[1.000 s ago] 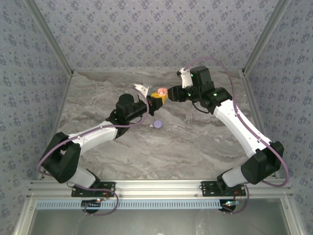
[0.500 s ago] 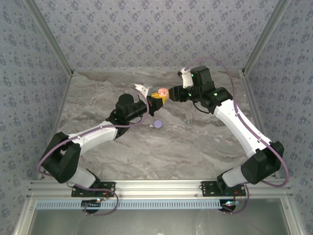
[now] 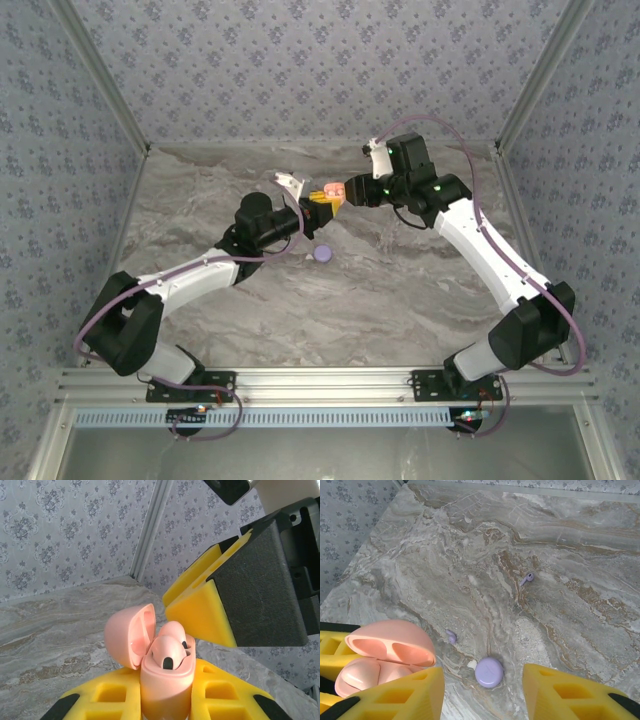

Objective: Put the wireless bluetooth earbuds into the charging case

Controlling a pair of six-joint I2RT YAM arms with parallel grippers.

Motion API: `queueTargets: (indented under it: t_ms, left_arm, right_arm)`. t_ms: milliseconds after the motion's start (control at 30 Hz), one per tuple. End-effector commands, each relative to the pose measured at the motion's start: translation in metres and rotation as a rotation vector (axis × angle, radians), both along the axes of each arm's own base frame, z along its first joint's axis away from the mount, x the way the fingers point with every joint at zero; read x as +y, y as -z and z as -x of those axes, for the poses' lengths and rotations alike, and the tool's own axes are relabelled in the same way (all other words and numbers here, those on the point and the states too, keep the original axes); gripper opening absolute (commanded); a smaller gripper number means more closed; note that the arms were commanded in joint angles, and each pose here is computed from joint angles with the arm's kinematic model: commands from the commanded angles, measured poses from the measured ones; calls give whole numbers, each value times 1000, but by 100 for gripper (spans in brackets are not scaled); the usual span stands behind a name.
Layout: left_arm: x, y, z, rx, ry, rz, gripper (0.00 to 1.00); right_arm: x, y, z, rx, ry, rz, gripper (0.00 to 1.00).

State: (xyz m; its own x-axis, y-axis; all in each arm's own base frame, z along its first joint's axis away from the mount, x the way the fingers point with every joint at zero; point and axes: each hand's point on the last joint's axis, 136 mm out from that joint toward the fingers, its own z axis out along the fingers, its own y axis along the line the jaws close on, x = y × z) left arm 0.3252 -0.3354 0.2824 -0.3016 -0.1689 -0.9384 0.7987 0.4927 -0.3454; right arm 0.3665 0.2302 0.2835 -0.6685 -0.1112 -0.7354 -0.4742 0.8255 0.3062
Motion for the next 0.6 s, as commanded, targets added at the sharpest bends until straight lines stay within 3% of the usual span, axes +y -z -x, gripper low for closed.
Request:
queueTargets:
  t_ms: [0, 233, 567]
  left_arm:
    - [-1, -31, 19, -99, 57, 43, 5]
    - [-1, -33, 27, -133, 105, 28, 5]
    - [0, -49, 40, -172, 232, 71, 5]
  right_arm:
    - [-3, -6, -2, -11, 0, 9, 47]
    - [-16, -4, 1, 27, -11, -54, 43]
    - [-22, 0, 6, 85, -136, -219, 24]
